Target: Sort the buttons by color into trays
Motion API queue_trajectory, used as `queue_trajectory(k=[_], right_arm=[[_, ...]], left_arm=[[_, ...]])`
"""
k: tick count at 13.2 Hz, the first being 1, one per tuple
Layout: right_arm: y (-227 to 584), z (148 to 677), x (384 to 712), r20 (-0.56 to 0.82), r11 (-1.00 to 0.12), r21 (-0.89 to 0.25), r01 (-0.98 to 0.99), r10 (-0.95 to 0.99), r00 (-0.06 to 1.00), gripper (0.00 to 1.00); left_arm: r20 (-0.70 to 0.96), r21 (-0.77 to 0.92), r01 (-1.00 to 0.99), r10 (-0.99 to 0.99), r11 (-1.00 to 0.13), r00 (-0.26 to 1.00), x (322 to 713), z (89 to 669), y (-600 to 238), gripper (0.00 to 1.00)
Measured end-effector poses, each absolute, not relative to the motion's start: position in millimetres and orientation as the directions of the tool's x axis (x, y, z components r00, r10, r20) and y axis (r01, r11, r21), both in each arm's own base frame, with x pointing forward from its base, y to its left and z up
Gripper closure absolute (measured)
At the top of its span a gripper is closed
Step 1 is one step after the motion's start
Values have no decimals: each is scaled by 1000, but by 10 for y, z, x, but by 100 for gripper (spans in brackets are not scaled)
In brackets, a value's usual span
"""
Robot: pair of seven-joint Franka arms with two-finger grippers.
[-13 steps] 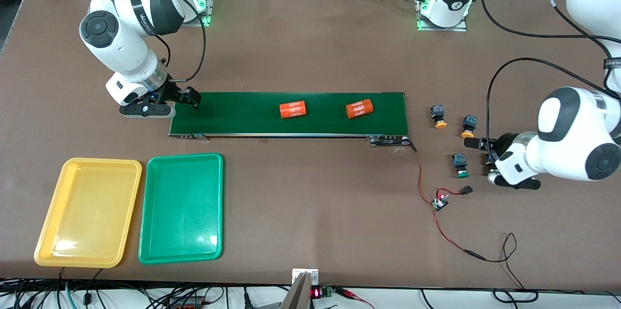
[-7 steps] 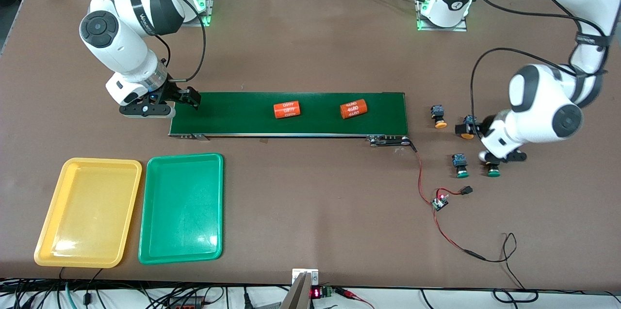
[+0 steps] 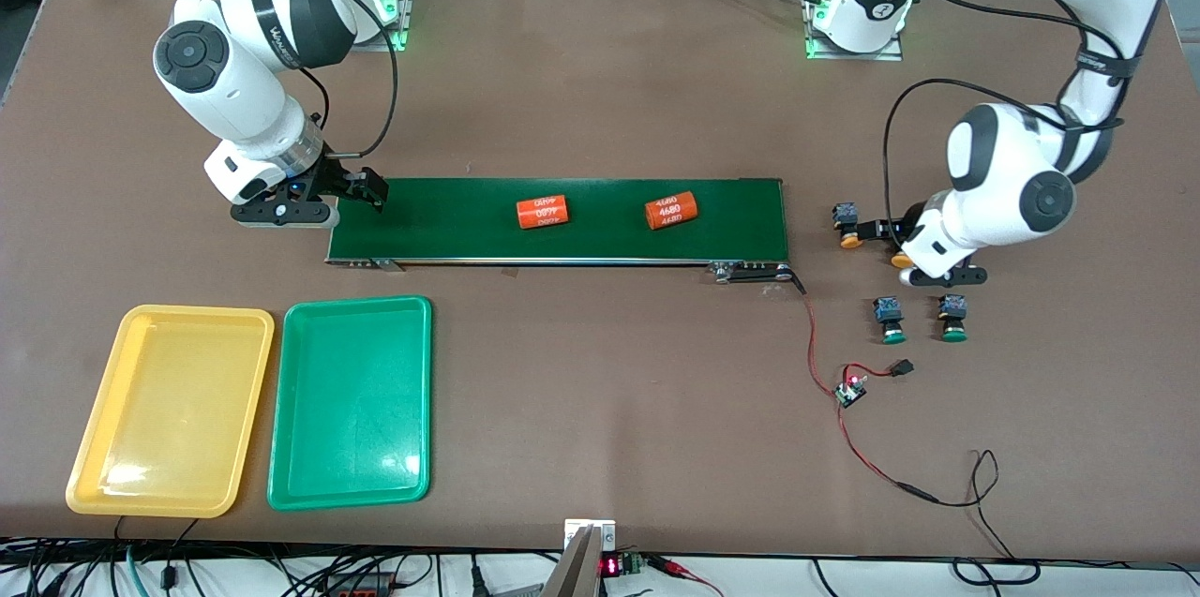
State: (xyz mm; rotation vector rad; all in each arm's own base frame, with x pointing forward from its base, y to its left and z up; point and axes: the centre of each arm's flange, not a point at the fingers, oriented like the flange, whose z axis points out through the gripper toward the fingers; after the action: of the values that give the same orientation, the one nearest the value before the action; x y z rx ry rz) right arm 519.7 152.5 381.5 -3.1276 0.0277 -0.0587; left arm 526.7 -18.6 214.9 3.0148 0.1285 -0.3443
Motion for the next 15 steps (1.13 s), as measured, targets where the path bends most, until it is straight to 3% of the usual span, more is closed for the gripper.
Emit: queue_trajectory(k=[6, 10, 11, 14, 15], right_arm=[[1508, 3815, 5203, 37, -1000, -13, -11, -11, 999, 0], [1494, 3814, 5207, 37, -1000, -13, -13, -13, 999, 0], [1492, 3814, 5207, 37, -1000, -13, -13, -14, 999, 0], [1490, 3814, 5208, 37, -1000, -13, -13, -14, 999, 0], [1490, 3814, 5208, 37, -1000, -13, -13, -14, 999, 0]], left_arm=[[-256, 112, 143, 110, -983, 960, 5058, 1999, -424, 2], [-315, 100, 129, 92, -987, 945, 4786, 1798, -495, 8], [-321, 98, 128, 90, -987, 943, 4756, 1776, -502, 15], [-318, 100, 111, 74, -989, 945, 4754, 1772, -574, 53], [-313, 101, 106, 69, -989, 947, 4769, 1784, -600, 60]])
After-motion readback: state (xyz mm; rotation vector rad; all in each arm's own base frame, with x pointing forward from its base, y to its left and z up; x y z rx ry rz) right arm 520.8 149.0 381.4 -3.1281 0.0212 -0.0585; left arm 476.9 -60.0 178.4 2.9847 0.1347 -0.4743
